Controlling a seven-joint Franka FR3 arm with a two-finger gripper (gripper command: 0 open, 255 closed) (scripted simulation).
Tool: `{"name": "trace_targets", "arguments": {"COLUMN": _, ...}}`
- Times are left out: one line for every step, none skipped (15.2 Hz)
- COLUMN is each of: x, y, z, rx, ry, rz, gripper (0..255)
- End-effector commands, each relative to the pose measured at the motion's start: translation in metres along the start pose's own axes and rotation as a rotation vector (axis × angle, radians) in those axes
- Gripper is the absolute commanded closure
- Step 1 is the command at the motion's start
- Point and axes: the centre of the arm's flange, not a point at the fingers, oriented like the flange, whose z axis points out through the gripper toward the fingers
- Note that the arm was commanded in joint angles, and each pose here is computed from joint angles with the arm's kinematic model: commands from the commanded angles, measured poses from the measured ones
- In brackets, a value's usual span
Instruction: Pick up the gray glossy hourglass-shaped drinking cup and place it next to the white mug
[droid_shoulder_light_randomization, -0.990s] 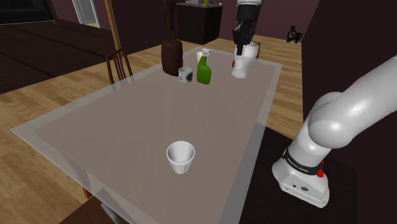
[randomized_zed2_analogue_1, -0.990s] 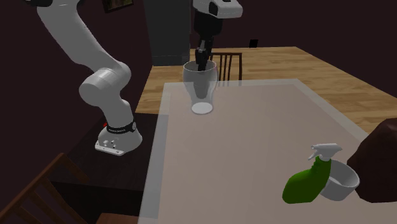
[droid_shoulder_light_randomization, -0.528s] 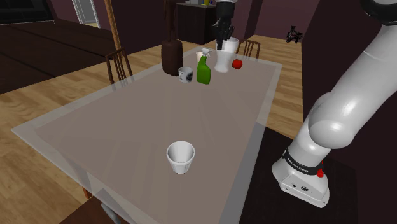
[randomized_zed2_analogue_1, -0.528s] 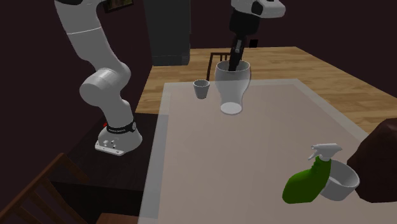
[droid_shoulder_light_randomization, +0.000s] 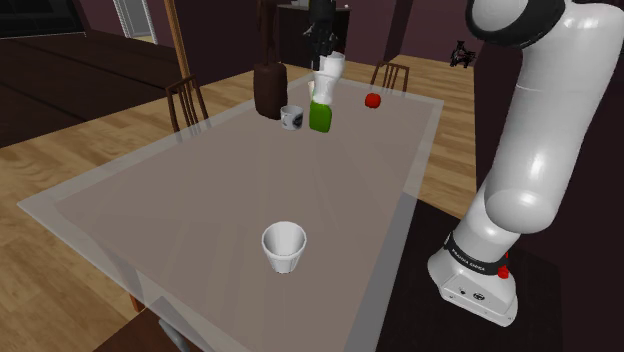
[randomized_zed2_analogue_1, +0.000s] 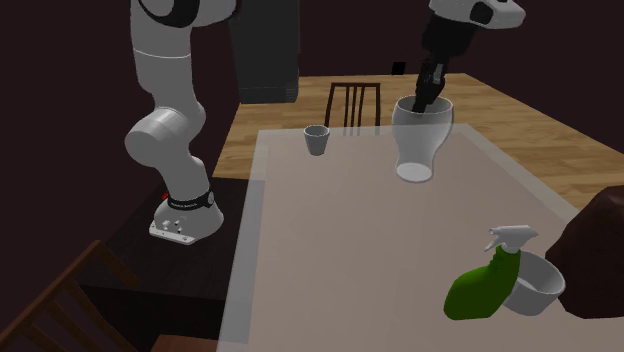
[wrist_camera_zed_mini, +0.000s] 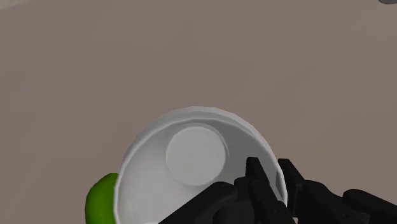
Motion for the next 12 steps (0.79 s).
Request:
{"name": "trace_targets", "arguments": {"x": 0.028, "y": -0.008, "z": -0.005, "rx": 0.000, "ry": 0.001, "rz": -0.001, "gripper": 255}}
{"name": "trace_targets", "arguments": {"x": 0.040, "y": -0.010, "z": -0.006, "rx": 0.000, "ry": 0.001, "rz": -0.001, "gripper": 255}}
{"name": "trace_targets", "arguments": {"x": 0.053, "y": -0.013, "z": -0.008, "rx": 0.000, "ry": 0.001, "rz": -0.001, "gripper": 255}}
{"name": "trace_targets", "arguments": {"x": 0.063, "y": -0.015, "z": -0.009, "rx": 0.000, "ry": 0.001, "rz": -0.001, "gripper": 255}}
{"name": "trace_targets", "arguments": {"x": 0.064, "y": -0.015, "z": -0.004, "rx": 0.000, "ry": 0.001, "rz": -0.001, "gripper": 255}}
{"name": "trace_targets", "arguments": {"x": 0.065, "y": -0.014, "z": 0.002, "rx": 0.000, "ry": 0.001, "rz": -0.001, "gripper": 255}}
{"name": "trace_targets", "arguments": {"x": 0.066, "y": -0.014, "z": 0.007, "rx": 0.000, "ry": 0.001, "rz": -0.001, "gripper": 255}}
{"name": "trace_targets", "arguments": {"x": 0.066, "y": -0.013, "z": 0.012, "rx": 0.000, "ry": 0.001, "rz": -0.001, "gripper": 255}}
{"name": "trace_targets", "arguments": {"x": 0.067, "y": -0.012, "z": 0.017, "rx": 0.000, "ry": 0.001, "rz": -0.001, "gripper": 255}}
{"name": "trace_targets", "arguments": {"x": 0.068, "y": -0.012, "z": 0.022, "rx": 0.000, "ry": 0.001, "rz": -0.001, "gripper": 255}}
{"name": "trace_targets", "arguments": {"x": 0.068, "y": -0.011, "z": 0.028, "rx": 0.000, "ry": 0.001, "rz": -0.001, "gripper": 255}}
{"name": "trace_targets", "arguments": {"x": 0.069, "y": -0.011, "z": 0.033, "rx": 0.000, "ry": 0.001, "rz": -0.001, "gripper": 255}}
